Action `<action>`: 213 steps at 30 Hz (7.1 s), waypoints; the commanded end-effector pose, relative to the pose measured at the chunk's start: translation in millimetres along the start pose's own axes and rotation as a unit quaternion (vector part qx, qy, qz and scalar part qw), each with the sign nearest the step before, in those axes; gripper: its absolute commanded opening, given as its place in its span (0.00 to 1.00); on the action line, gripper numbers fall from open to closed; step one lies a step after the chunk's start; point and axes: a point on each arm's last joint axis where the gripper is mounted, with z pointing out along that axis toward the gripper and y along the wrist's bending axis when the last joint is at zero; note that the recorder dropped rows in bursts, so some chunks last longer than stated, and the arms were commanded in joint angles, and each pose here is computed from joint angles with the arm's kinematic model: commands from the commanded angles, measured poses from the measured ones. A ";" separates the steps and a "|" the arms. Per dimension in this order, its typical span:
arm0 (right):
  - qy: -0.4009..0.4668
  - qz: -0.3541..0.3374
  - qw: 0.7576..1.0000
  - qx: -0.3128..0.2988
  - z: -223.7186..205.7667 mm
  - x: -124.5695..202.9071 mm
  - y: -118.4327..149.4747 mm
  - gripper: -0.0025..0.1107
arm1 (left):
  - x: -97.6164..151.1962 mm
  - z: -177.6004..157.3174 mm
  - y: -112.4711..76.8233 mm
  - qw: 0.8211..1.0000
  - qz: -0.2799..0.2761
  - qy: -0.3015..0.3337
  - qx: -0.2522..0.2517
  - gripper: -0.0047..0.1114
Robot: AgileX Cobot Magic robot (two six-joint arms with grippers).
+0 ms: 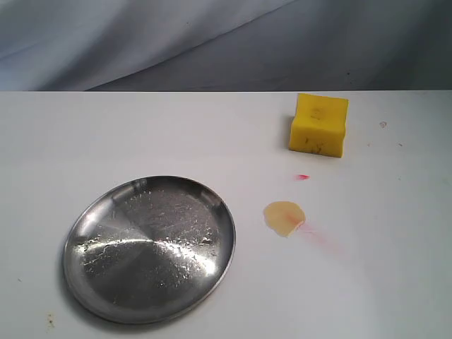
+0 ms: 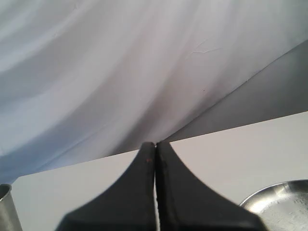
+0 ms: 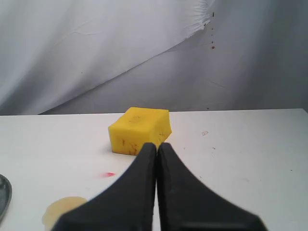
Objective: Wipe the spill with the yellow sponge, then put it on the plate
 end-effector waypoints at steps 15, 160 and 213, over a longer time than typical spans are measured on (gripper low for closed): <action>-0.102 0.152 0.983 -0.006 -2.2 -17.3 -1.7 0.02 | -1.8 -0.4 0.6 1.000 -0.007 -0.006 -0.003 0.04; 0.561 -0.057 0.817 -0.123 252.8 60.2 146.6 0.02 | -1.8 -0.4 0.6 1.000 -0.007 -0.006 -0.003 0.04; 0.596 -0.052 0.800 -0.040 316.3 55.5 128.6 0.02 | -1.8 -0.4 0.6 1.000 -0.007 -0.006 -0.003 0.04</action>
